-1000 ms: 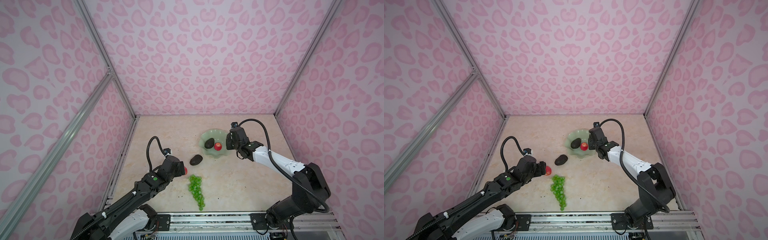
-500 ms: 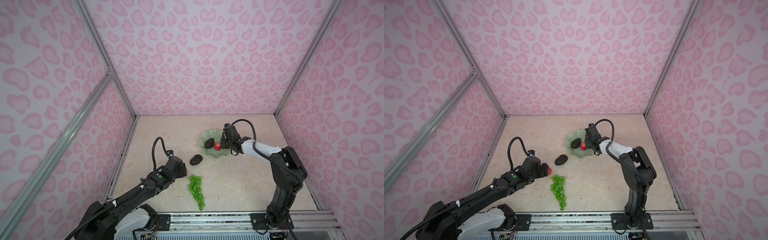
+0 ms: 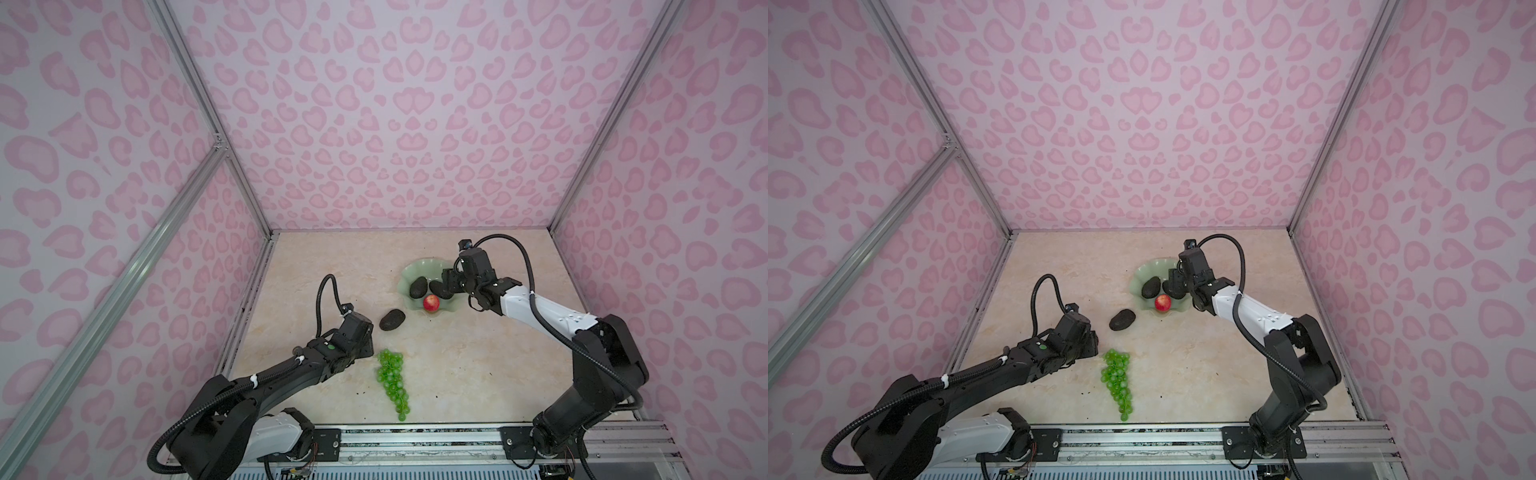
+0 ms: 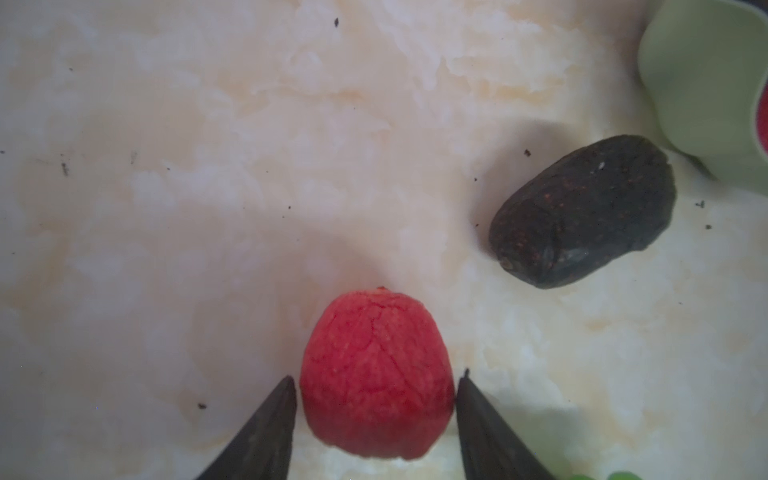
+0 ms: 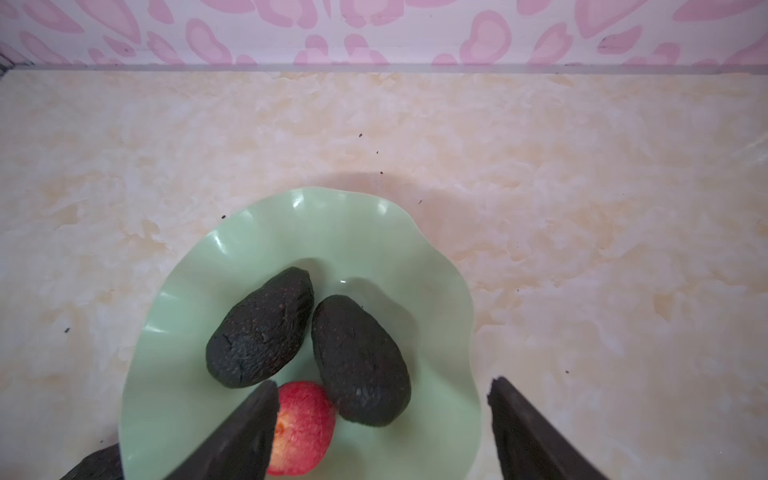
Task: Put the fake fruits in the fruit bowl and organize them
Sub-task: 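Place avocado in bowl with right gripper while left grasps second apple, then carry the red apple into the bowl with the left gripper and release it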
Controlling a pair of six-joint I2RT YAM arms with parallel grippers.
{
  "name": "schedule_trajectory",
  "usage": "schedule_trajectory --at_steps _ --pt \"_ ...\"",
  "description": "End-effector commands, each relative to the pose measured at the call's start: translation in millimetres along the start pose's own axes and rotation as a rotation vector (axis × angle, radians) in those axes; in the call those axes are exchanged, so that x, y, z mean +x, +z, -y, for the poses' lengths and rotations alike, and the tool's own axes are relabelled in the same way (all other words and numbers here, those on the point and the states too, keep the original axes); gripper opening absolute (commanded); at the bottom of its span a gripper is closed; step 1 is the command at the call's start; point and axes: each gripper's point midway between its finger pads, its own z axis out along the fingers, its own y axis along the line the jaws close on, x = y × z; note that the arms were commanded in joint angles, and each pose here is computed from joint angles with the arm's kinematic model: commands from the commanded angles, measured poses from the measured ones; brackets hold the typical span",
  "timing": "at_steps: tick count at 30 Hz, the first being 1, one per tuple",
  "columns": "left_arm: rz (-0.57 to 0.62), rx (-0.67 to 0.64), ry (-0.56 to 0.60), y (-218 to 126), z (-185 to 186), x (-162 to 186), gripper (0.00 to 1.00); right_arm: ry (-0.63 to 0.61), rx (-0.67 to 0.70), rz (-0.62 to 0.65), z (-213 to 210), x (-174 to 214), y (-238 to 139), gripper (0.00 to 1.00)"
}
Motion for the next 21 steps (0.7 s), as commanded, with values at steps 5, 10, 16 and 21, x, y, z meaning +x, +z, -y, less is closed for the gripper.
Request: schedule_trajectory --at_steps 5,10,16,21 --pt "0.001 -0.031 -0.022 10.1 -2.0 -1.2 0.51 0.067 -0.049 0.091 7.3 -0.9 -50.1 0.81" --pt "0.034 -0.026 -0.012 1.0 0.2 -12.0 0.42 0.084 -0.032 0.137 20.8 4.8 -77.7 0.81" --pt "0.123 0.087 0.04 -37.5 25.8 -47.6 0.41 0.116 -0.015 0.165 33.3 16.9 -96.5 0.81" --pt "0.21 0.228 0.091 -73.6 70.2 -94.7 0.41 0.131 -0.018 0.156 41.5 40.4 -103.5 0.83"
